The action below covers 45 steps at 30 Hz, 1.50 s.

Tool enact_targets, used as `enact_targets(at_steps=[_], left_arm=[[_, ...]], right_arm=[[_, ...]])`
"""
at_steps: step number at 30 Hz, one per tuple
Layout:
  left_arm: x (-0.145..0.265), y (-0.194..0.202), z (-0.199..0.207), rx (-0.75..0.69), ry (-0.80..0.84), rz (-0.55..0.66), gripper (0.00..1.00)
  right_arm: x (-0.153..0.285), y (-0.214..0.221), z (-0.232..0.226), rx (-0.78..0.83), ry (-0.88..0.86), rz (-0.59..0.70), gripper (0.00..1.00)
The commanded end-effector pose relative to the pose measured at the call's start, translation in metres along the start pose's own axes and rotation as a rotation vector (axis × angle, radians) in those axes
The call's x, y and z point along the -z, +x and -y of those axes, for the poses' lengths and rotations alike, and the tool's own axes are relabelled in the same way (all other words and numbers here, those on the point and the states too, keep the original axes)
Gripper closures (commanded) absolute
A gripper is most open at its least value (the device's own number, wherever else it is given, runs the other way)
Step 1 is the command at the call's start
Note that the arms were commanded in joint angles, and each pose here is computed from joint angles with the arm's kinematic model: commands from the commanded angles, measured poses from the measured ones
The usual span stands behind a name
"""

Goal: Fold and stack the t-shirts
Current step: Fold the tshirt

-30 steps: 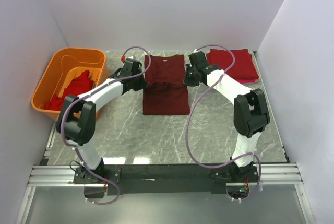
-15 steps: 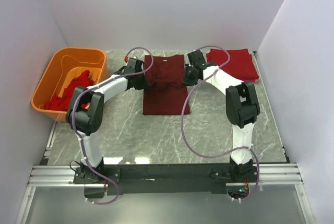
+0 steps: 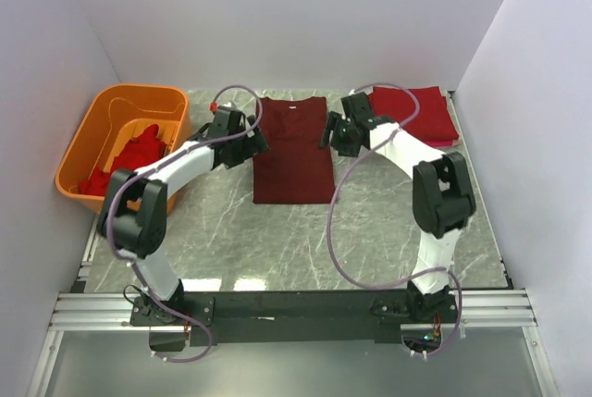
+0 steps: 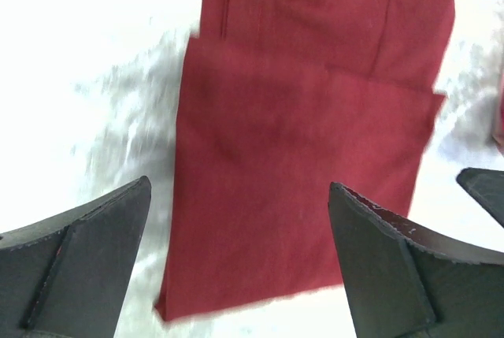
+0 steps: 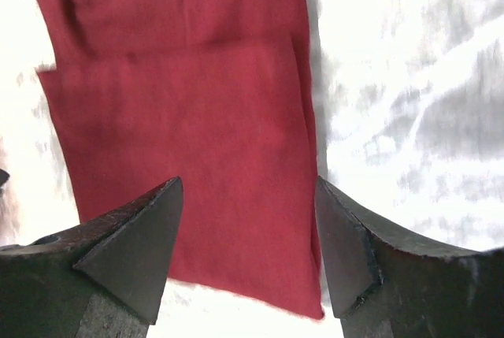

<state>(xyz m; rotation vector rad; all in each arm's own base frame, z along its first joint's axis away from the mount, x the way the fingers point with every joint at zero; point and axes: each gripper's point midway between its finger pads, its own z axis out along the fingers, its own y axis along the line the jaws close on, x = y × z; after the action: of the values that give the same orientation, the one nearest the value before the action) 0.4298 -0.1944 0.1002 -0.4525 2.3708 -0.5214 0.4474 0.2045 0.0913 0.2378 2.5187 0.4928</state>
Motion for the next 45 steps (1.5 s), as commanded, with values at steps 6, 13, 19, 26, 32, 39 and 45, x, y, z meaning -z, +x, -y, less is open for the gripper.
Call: enact_targets(at_steps=[6, 13, 19, 26, 32, 39, 45], left_arm=[[0.049, 0.035, -0.001, 0.042, 0.109, -0.016, 0.01], [0.064, 0.067, -0.009, 0.039, 0.126, -0.036, 0.01], [0.056, 0.088, -0.016, 0.039, 0.139, -0.086, 0.01], [0.044, 0.098, -0.027, 0.02, 0.096, -0.118, 0.17], [0.034, 0.106, -0.035, 0.021, 0.073, -0.145, 0.31], [0.021, 0.117, -0.044, 0.018, 0.03, -0.193, 0.59], [0.017, 0.118, -0.051, 0.005, -0.005, -0.199, 0.81]], right_arm=[[0.036, 0.038, 0.008, -0.027, -0.083, 0.012, 0.25], [0.044, 0.075, 0.025, -0.027, -0.083, -0.034, 0.25], [0.052, 0.092, 0.033, -0.03, -0.076, -0.045, 0.25], [0.05, 0.104, 0.039, -0.045, -0.073, -0.06, 0.28], [0.043, 0.108, 0.034, -0.047, -0.098, -0.085, 0.34], [0.032, 0.116, 0.031, -0.059, -0.102, -0.116, 0.38], [0.014, 0.125, 0.037, -0.056, -0.041, -0.14, 0.57]])
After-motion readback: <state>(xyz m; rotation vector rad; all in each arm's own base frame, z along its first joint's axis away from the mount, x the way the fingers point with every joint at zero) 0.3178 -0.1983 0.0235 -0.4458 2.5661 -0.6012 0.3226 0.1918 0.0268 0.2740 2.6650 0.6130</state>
